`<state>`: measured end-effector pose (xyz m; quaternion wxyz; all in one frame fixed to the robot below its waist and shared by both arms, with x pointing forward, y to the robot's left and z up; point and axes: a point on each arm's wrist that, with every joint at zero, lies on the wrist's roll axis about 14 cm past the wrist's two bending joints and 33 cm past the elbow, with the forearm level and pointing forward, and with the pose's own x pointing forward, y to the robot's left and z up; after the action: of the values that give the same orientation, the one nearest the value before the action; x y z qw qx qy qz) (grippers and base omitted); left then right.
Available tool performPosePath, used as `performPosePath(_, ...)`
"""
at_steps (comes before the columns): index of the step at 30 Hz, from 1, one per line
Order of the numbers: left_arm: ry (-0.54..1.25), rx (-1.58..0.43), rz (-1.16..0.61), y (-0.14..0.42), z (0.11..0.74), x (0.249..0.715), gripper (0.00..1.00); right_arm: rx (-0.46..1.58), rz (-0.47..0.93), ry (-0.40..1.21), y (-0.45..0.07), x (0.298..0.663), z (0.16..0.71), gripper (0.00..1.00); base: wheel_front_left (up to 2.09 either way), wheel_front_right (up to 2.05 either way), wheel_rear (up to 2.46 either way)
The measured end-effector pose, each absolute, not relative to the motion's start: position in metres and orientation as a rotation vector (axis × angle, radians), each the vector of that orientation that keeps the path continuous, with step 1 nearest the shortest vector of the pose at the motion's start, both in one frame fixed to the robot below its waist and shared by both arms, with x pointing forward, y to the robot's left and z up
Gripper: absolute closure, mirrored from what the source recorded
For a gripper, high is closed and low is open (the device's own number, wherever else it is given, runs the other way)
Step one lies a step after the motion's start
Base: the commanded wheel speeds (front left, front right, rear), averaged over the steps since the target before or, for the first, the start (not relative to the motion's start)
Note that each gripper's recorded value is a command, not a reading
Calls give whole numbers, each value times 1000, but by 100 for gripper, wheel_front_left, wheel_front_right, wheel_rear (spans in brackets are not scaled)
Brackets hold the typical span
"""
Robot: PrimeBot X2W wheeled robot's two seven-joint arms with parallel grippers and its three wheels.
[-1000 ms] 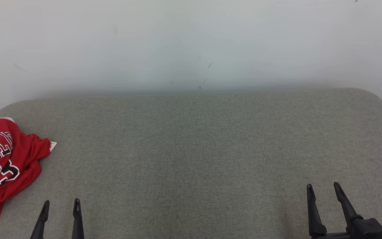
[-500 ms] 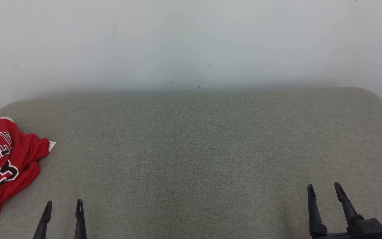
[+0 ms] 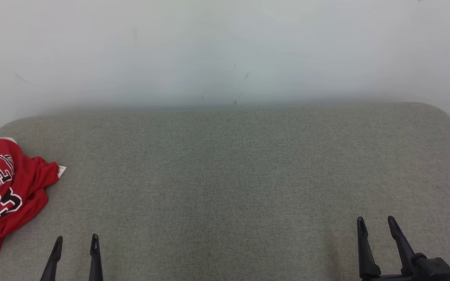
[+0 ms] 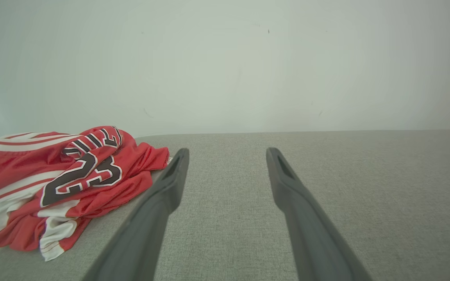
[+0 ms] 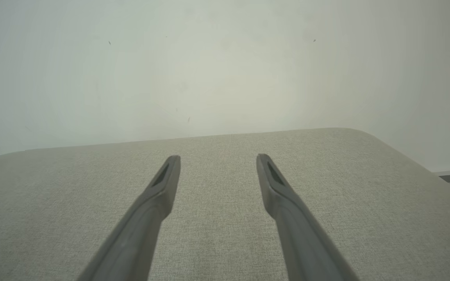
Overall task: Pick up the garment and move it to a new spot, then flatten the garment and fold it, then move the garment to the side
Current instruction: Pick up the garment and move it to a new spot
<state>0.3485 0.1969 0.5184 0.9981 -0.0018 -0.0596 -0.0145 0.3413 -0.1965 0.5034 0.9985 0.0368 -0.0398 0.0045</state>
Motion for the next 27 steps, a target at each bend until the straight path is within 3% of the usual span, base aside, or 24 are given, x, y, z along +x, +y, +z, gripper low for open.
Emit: performPosePath(27, -118, -8, -27, 196, 518, 347, 0, 93, 21, -65, -192, 343, 499, 0, 0, 0, 0)
